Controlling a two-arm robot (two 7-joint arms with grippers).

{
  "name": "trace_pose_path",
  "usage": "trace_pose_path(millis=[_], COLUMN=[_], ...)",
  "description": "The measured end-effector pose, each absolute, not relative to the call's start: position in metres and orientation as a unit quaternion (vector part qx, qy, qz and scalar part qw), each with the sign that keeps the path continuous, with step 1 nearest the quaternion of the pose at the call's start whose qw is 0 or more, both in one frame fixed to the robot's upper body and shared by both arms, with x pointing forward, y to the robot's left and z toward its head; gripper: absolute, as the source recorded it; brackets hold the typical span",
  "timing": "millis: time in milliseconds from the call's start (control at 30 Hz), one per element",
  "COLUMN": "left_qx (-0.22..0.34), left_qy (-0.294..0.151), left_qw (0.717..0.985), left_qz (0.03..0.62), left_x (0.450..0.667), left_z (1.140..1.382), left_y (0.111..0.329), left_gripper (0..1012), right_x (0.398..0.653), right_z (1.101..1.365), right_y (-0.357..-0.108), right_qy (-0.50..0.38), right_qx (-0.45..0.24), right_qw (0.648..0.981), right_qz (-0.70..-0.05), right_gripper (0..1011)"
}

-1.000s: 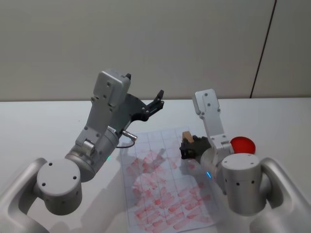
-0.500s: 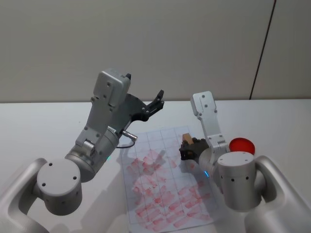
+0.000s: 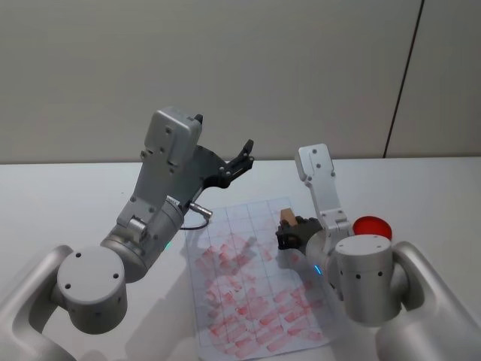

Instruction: Use the one hand to pick up the stamp and affix it onto the A4 paper.

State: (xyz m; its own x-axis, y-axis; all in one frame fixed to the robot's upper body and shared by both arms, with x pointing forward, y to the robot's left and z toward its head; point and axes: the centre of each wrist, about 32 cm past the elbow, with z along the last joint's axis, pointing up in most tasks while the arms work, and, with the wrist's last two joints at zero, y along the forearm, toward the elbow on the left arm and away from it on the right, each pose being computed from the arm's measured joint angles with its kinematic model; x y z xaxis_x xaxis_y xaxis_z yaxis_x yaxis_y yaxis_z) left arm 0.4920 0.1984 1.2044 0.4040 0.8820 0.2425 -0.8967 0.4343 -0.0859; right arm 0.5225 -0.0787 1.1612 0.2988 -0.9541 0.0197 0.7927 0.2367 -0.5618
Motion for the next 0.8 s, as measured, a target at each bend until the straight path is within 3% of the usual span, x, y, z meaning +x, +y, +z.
trace_pose_path(millis=[600,800], left_qx=[0.029,0.029], left_qy=[-0.126,-0.126], left_qw=[0.837,0.837], left_qz=[0.531,0.531], left_x=[0.492,0.492], left_z=[1.204,1.204], left_y=[0.198,0.198], left_gripper=[1001,1001], right_x=[0.516,0.512], right_z=[1.169,1.189], right_y=[-0.083,-0.089], right_qy=[0.16,0.139], right_qx=[-0.215,-0.183], right_qw=[0.774,0.779], right_qz=[-0.574,-0.584], right_gripper=[214,214])
